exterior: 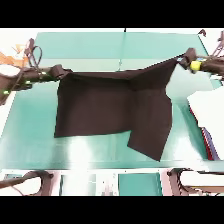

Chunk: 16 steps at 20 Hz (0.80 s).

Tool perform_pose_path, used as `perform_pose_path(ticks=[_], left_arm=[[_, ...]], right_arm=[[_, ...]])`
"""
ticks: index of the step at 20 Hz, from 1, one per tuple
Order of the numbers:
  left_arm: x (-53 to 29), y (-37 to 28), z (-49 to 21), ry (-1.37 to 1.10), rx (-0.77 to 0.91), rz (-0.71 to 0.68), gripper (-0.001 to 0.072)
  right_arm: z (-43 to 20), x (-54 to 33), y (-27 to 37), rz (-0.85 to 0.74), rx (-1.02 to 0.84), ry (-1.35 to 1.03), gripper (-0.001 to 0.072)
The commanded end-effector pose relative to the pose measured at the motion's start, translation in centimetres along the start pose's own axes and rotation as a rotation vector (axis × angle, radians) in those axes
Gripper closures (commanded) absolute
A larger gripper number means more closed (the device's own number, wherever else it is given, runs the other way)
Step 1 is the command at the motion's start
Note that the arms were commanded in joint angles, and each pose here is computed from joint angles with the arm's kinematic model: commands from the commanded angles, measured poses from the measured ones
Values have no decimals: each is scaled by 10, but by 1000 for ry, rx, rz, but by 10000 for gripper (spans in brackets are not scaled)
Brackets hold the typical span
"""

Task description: Fold the shirts.

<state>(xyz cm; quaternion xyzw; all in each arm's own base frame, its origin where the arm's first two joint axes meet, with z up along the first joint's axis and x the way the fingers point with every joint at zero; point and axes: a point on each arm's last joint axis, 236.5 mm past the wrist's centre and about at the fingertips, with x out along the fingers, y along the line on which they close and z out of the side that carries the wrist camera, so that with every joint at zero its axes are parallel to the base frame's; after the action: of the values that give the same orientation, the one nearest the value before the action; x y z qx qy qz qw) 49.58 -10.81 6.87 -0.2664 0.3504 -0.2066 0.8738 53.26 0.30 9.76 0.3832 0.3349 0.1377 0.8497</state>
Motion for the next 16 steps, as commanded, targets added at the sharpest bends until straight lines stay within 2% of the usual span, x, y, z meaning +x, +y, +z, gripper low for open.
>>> perform_pose_path(ticks=[1, 2, 3, 4, 5, 6, 7, 9, 10, 11, 12, 13, 15, 16], left_arm=[[45, 36, 12, -61, -75, -3, 685], [50, 42, 13, -62, -85, 5, 683], [54, 49, 12, -63, -94, 19, 509], [55, 53, 11, -66, -97, 29, 149], [53, 55, 13, -70, -99, 33, -13], [47, 54, 17, -67, -110, 16, -13], [35, 53, 21, -55, -127, -15, -13], [4, 50, 30, -25, -125, -85, -5], [-13, 49, 32, -6, -129, -121, 122], [-30, 48, 31, 21, -139, -162, 539], [-43, 47, 29, 47, -157, -195, 685], [-55, 47, 26, 72, -200, -220, 687], [-74, 44, 8, 161, -225, -238, 688], [-81, 47, -10, 233, -231, -197, 688]], right_arm=[[-10, 61, -49, 10, 82, 75, 694], [-14, 70, -57, 13, 92, 99, 693], [-17, 75, -64, 10, 102, 111, 687], [-20, 77, -72, 5, 114, 119, 573], [-21, 75, -76, 3, 119, 127, 441], [-21, 69, -77, 11, 122, 141, 399], [-19, 59, -79, 23, 128, 157, 403], [-18, 30, -87, 53, 156, 197, 501], [-21, 15, -90, 71, 174, 225, 558], [-27, 0, -94, 80, 187, 256, 617], [-35, -10, -96, 77, 198, 282, 661], [-45, -20, -99, 61, 205, 301, 693], [-73, -36, -106, -1, 207, 343, 694], [-90, -44, -110, -38, 204, 370, 694]])
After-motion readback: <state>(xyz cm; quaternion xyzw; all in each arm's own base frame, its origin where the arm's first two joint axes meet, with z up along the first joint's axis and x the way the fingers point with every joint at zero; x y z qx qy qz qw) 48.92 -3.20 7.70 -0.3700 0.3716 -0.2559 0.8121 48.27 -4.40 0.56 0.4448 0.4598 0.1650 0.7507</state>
